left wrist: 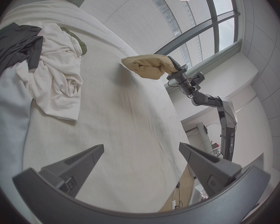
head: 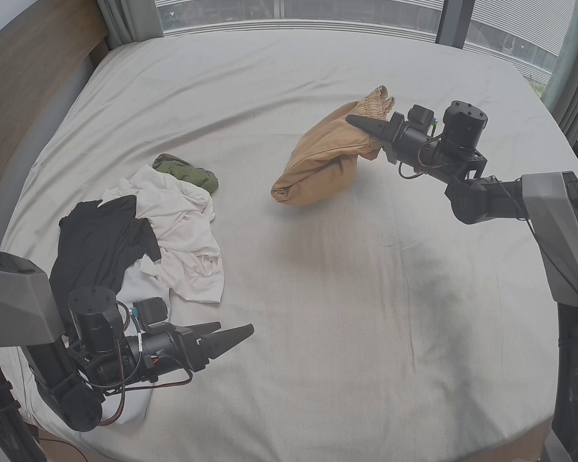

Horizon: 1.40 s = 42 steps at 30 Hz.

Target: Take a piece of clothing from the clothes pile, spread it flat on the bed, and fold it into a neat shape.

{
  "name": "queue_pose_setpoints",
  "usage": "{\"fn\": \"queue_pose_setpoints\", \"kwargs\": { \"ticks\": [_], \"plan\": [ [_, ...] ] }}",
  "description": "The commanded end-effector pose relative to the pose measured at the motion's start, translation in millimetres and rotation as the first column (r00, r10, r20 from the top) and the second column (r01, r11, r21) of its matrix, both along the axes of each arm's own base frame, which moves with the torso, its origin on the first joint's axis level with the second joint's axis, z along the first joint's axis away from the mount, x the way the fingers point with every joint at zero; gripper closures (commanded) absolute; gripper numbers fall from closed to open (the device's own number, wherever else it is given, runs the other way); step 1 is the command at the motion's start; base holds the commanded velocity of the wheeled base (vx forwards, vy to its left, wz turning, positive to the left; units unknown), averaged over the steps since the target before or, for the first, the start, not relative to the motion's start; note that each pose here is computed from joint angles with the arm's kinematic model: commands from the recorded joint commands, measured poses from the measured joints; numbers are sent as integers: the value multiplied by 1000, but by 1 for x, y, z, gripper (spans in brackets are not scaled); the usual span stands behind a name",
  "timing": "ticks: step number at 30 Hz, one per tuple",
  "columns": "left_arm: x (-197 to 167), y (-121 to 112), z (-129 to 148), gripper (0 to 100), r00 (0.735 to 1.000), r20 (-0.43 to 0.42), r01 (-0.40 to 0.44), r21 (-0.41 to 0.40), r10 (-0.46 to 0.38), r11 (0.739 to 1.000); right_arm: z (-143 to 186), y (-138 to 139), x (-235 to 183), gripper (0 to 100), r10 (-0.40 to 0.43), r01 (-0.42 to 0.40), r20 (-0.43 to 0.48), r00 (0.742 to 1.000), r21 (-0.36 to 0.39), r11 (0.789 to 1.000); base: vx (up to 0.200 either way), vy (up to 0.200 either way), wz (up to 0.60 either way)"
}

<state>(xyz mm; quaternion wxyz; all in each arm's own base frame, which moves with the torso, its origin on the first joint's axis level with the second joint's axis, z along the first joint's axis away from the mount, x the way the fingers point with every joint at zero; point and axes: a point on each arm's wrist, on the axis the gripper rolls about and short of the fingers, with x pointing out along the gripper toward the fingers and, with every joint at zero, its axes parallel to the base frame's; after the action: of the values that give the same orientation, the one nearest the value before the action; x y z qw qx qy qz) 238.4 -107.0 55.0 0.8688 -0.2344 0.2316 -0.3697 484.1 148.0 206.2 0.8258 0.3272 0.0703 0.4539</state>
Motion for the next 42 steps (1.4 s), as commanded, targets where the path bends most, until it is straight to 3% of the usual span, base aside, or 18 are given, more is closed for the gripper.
{"fn": "queue_pose_setpoints", "kwargs": {
  "ticks": [1,19,32,33,38,42],
  "plan": [
    [-1,0,-1,0,1000,-5,0,0,0,1000,-35,2,21,100,-28,28,-39,999,-6,1000,0,0,0],
    [-2,1,1,0,1000,1,0,-2,0,1000,-57,-21,34,100,-81,78,-99,992,-29,997,0,0,0],
    [-2,1,3,0,1000,8,-3,-5,3,1000,-94,-22,24,100,-92,76,-178,980,-95,993,0,0,0],
    [-2,1,3,0,1000,7,-3,-4,3,1000,-95,-23,23,0,-93,77,-179,979,-96,992,0,0,0],
    [-1,1,4,0,1000,11,-3,-6,3,1000,-100,-24,15,0,-109,89,-198,974,-107,990,0,0,0],
    [-1,1,4,0,1000,14,-3,-7,3,1000,-96,-29,-4,0,-131,102,-188,973,-160,982,0,0,0]
  ]
}}
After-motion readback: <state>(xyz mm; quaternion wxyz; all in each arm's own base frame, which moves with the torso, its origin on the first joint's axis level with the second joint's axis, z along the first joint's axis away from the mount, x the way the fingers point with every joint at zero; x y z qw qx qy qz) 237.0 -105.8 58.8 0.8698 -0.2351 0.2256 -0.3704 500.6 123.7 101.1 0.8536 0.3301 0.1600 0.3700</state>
